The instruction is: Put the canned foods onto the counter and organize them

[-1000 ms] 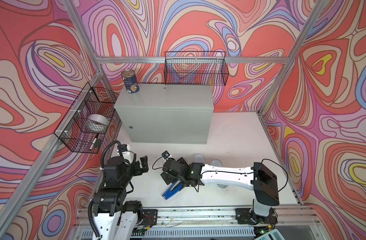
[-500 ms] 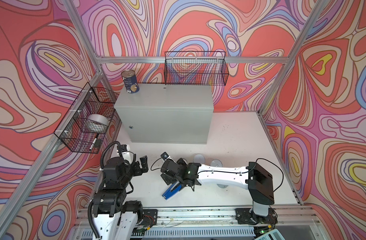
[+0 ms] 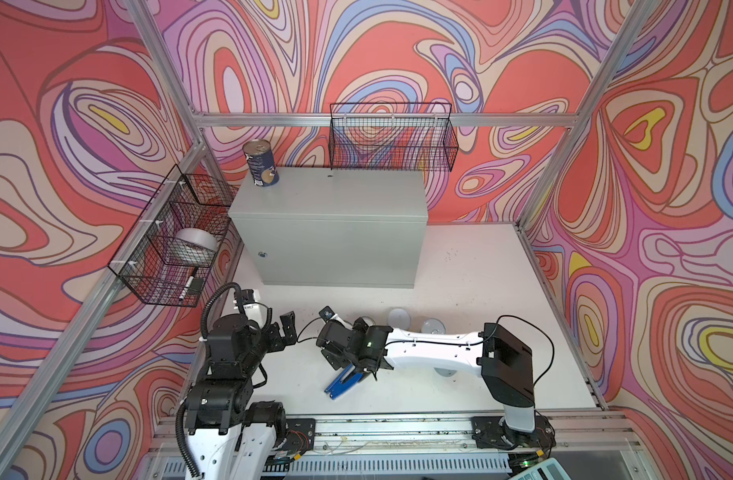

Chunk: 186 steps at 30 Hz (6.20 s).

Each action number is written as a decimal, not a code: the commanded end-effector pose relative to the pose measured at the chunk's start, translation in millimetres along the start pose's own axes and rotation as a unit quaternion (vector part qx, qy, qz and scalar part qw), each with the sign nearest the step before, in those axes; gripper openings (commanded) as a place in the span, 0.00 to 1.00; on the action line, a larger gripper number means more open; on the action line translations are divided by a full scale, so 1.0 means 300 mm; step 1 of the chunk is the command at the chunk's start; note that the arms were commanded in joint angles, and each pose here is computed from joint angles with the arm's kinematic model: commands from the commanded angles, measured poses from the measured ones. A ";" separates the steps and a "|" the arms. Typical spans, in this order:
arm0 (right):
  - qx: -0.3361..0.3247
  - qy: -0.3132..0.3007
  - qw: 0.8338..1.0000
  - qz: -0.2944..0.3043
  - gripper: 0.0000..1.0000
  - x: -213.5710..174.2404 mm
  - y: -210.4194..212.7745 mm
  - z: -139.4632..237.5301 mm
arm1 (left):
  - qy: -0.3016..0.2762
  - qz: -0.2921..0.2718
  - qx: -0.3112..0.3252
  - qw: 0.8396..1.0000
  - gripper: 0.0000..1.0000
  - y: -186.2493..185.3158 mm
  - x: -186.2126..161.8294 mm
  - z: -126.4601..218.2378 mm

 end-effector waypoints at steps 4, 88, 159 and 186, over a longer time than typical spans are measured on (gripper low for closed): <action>-0.004 0.002 1.000 0.000 0.81 0.021 0.011 -0.014 | 0.008 0.004 0.003 1.000 1.00 0.003 -0.008 -0.009; 0.088 -0.034 0.989 -0.114 0.64 0.109 -0.267 -0.054 | 0.018 0.085 -0.070 0.994 1.00 -0.041 0.016 -0.048; 0.214 -0.144 0.945 -0.200 0.64 0.006 -0.709 0.483 | 0.145 -0.206 -0.354 0.901 1.00 -0.577 -0.149 -0.231; 0.306 -0.154 0.912 -0.224 0.63 -0.009 -0.720 0.513 | 0.135 -0.228 -0.405 0.875 1.00 -0.664 -0.162 -0.303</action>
Point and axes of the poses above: each gripper's point midway between its finger pads, its own z axis back along the fingers, its own y axis along the line the jaws close on, x = y × z, the point moved 10 cm from there along z, back along the fingers, and after that the axes turned 9 degrees about z, right-handed, at the moved point
